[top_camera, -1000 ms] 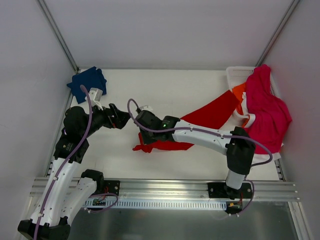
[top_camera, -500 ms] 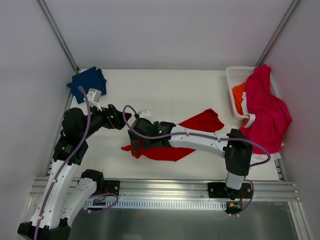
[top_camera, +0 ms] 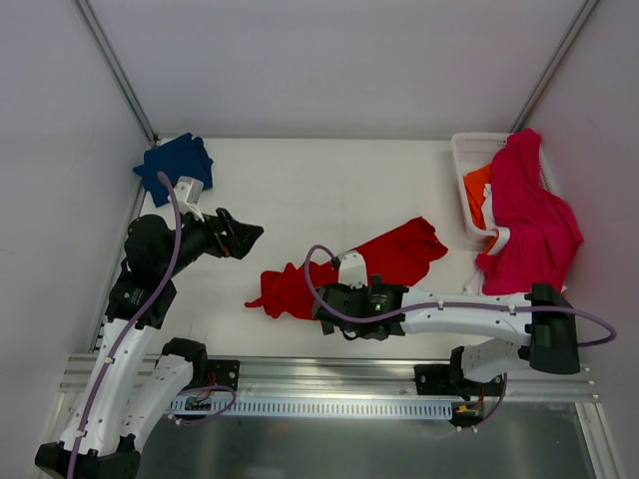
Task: Fold and stack the t-shirts
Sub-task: Flatten the tshirt out
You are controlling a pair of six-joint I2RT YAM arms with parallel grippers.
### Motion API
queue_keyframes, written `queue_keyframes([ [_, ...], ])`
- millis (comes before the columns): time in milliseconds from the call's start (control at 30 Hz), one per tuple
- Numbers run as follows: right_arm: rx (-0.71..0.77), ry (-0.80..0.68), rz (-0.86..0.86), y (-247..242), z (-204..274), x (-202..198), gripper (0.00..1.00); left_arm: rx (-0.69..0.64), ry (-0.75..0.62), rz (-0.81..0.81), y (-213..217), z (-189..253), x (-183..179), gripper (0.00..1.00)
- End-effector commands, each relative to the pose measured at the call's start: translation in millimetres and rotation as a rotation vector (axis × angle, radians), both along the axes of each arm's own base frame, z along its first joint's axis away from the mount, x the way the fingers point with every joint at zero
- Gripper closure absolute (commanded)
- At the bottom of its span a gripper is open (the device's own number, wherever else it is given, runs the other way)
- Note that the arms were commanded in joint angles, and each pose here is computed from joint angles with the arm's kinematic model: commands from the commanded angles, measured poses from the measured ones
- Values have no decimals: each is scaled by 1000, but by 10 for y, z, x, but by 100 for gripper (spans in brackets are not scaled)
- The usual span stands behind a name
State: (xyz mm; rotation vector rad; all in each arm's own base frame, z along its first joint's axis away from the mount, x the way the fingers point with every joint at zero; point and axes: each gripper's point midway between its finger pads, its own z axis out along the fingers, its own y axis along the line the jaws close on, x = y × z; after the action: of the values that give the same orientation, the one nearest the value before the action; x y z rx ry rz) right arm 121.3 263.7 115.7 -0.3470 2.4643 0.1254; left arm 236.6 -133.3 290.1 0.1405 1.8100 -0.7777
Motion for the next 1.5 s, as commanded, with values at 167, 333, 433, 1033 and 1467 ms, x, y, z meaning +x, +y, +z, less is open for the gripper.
queue_keyframes([
  [167, 48, -65, 32, 420, -83, -29, 0, 0, 40, -140, -268, -33, -38, 1],
  [333, 65, -131, 83, 608, 36, 106, 14, 174, 322, -103, -283, -600, 130, 1],
  [433, 113, -155, 117, 724, 207, 217, 25, 250, 365, -102, -313, -731, 120, 5],
  [1033, 207, -81, 195, 1446, 440, 473, 37, 292, 308, 5, -143, -667, 152, 3],
  [1467, 169, -36, 180, 1464, 117, 236, 40, 297, 297, 25, -104, -643, 155, 2],
])
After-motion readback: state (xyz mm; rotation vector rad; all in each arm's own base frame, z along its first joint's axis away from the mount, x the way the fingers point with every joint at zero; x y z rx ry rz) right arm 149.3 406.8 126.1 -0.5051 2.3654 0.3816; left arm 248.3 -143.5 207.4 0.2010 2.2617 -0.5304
